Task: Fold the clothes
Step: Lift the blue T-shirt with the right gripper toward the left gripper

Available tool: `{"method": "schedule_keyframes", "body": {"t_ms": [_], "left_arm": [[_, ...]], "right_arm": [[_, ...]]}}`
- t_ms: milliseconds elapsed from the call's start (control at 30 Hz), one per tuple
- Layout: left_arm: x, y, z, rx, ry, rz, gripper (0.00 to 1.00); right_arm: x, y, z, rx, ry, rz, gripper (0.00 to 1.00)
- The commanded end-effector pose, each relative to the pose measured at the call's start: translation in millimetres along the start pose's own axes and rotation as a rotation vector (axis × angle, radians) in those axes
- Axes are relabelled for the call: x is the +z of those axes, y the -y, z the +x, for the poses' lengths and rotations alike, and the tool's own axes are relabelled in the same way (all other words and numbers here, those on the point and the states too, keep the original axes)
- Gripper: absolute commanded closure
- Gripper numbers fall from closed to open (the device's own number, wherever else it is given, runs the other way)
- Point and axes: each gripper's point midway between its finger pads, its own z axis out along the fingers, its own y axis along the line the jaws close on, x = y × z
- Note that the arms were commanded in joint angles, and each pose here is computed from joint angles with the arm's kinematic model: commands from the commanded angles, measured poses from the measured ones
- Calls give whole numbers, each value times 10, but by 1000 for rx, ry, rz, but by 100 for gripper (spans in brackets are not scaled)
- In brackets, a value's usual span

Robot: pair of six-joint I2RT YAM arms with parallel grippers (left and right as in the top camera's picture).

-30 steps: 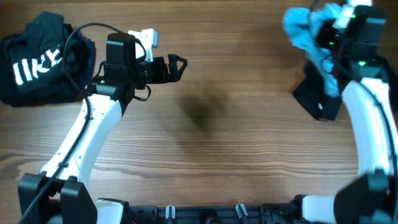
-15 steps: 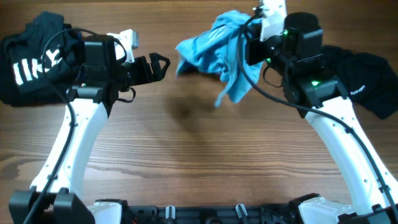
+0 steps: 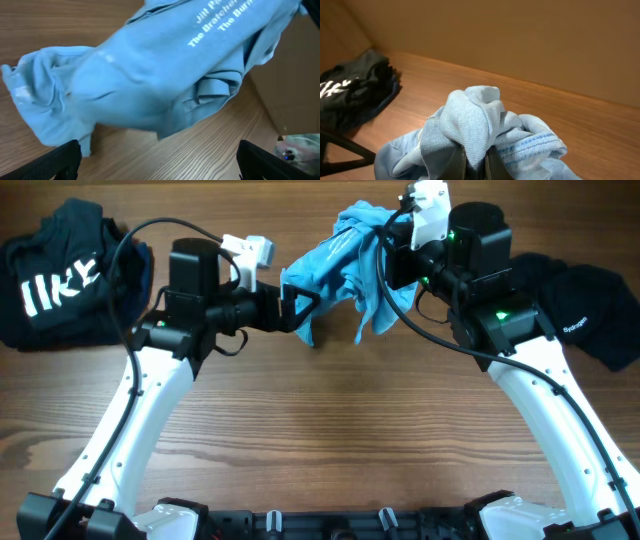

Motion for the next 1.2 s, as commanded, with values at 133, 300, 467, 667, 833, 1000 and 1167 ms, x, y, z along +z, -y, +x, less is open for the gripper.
{"method": "schedule_keyframes", "body": {"t_ms": [133, 300, 467, 667, 833, 1000, 1167], "left_arm": [[95, -67, -60, 85, 35, -165, 0], [213, -161, -78, 96, 43, -212, 1], [321, -298, -185, 109, 85, -260, 2], [451, -359, -281, 126, 120, -254, 5], [533, -373, -332, 138, 141, -244, 68], [494, -295, -475, 96, 206, -220, 96], [43, -201, -823, 115, 354, -278, 96]], "right_arm": [[-75, -145, -160, 22, 38, -71, 95], [-76, -162, -158, 29, 37, -78, 96], [-73, -161, -149, 30, 35, -78, 96], [-70, -161, -147, 30, 34, -78, 96], [-70, -160, -147, 29, 34, -78, 96], [-70, -150, -147, 30, 34, -73, 96], [-66, -32, -104, 36, 19, -11, 96]]}}
